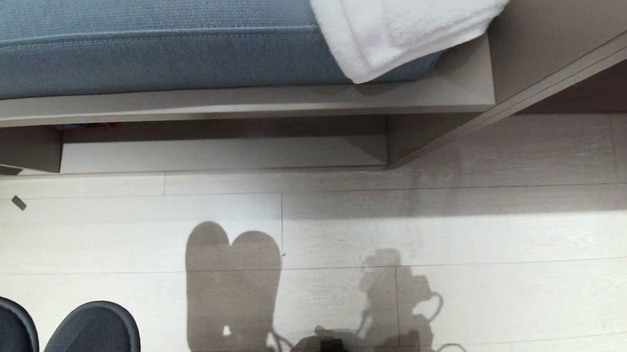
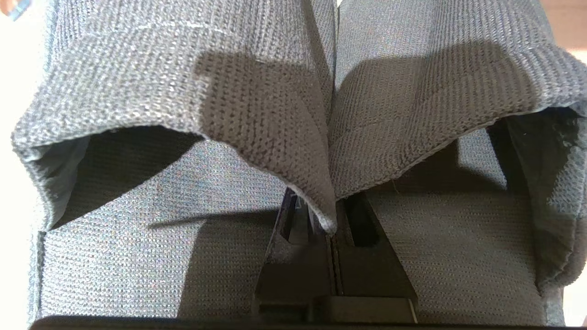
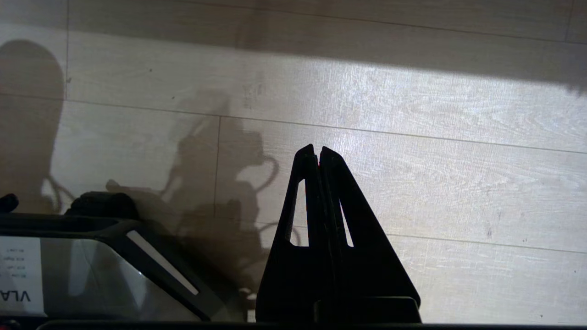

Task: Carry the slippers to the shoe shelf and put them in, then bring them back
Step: Place the slippers into the shoe cabinet

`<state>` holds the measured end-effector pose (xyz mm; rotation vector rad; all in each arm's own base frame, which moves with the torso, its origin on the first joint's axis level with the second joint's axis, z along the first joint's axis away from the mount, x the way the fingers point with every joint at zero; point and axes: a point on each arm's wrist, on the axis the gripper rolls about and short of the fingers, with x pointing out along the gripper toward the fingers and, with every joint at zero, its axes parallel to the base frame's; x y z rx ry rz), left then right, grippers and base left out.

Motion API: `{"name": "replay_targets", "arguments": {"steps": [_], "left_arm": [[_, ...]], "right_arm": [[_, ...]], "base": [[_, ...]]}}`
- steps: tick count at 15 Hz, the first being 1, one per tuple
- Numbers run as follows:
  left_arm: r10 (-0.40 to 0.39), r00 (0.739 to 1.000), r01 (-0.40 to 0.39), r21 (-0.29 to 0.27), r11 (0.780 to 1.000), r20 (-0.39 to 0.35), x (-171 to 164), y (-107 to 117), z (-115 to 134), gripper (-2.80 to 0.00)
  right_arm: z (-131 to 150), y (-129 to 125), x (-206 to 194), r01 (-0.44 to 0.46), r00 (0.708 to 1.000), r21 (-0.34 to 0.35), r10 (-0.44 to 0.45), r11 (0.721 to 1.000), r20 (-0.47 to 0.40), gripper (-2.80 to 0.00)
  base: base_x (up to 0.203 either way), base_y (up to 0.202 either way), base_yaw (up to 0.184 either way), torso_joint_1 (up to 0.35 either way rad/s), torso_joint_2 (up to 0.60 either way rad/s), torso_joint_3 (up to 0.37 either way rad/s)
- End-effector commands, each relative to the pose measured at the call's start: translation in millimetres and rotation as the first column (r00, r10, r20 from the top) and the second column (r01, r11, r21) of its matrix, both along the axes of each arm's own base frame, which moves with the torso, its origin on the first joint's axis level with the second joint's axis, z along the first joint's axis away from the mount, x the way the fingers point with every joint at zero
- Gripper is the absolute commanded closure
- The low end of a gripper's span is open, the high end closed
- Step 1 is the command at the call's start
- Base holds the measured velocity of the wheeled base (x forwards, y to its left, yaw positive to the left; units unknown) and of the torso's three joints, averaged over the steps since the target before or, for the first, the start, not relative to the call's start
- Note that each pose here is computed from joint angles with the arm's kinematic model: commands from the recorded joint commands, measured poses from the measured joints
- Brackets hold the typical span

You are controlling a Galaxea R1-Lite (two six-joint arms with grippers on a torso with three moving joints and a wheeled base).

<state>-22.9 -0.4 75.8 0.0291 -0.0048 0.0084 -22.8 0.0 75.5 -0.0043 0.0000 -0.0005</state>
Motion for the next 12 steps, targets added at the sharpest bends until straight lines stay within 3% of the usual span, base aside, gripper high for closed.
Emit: {"name": "replay_targets", "arguments": {"steps": [1,4,12], "left_arm": [[0.001,1.0,-0.001,-0.003,1.0,-0.002,0.1,0.0,0.0,0.0],[0.001,1.0,-0.001,-0.003,1.0,-0.002,0.1,0.0,0.0,0.0],[0.005,1.0,-0.005,-0.017,1.0,-0.002,0.1,0.1,0.0,0.0]], "right_arm": [[0.0,0.0,0.1,-0.001,1.0,0.0,0.001,1.0,-0.001,0.0],[0.0,0.0,0.0,0.0,1.0,0.0,0.0,1.0,0.0,0.0],[0.0,0.0,0.0,0.0,1.0,0.0,0.0,1.0,0.0,0.0]], "base": [[0.0,0.0,0.0,0.01,0.0,-0.193],[0.0,0.0,0.0,0.003,0.0,-0.127],[0.0,0.0,0.0,0.0,0.0,-0.004]]}}
